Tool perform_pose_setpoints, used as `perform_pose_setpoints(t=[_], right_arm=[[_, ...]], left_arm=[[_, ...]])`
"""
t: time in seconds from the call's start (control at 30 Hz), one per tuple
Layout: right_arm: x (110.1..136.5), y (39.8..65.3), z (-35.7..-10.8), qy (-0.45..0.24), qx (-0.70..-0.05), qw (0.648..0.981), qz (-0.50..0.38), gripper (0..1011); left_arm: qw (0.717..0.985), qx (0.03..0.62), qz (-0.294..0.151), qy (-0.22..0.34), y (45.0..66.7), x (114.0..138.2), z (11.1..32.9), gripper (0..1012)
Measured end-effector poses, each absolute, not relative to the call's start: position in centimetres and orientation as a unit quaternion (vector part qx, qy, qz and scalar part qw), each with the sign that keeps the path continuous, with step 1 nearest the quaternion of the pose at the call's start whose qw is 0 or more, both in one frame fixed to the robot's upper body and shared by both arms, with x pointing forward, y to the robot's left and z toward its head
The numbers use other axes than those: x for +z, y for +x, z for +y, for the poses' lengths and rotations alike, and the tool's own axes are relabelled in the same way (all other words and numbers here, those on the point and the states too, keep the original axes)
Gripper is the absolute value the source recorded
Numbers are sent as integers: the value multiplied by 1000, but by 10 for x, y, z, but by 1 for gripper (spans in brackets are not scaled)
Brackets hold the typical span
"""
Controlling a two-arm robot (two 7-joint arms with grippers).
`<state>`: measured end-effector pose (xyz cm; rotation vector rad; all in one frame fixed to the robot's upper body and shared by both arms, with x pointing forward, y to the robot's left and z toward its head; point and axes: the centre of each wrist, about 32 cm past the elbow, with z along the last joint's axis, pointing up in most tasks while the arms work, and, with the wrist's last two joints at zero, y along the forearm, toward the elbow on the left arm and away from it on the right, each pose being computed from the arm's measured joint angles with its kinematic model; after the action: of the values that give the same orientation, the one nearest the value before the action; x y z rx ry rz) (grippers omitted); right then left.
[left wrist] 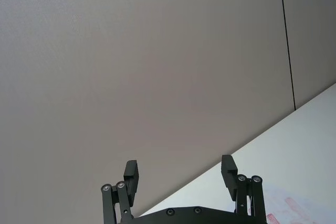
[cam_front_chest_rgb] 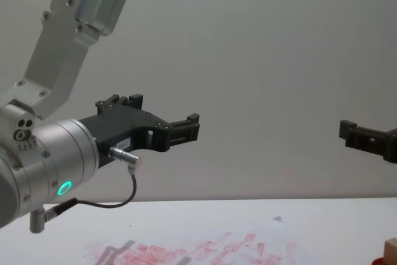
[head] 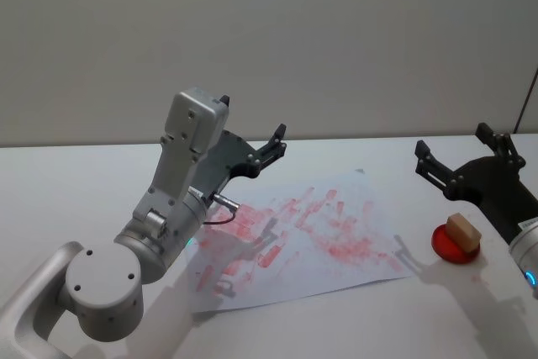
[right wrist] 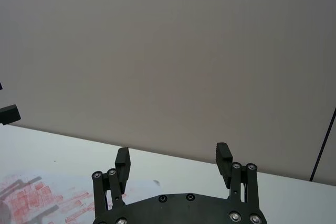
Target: Use the one hand to pick up the stamp and affix it onto the A4 paper.
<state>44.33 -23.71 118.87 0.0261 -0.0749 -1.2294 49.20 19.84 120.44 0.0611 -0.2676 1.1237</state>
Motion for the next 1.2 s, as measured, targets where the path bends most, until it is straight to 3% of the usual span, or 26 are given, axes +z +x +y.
perform_pose_setpoints(t=[1.2], right_arm=[[1188, 435, -244, -6, -597, 802, -26, 1001]], left_arm=[[837, 531, -126, 29, 492, 1204, 198, 1001]])
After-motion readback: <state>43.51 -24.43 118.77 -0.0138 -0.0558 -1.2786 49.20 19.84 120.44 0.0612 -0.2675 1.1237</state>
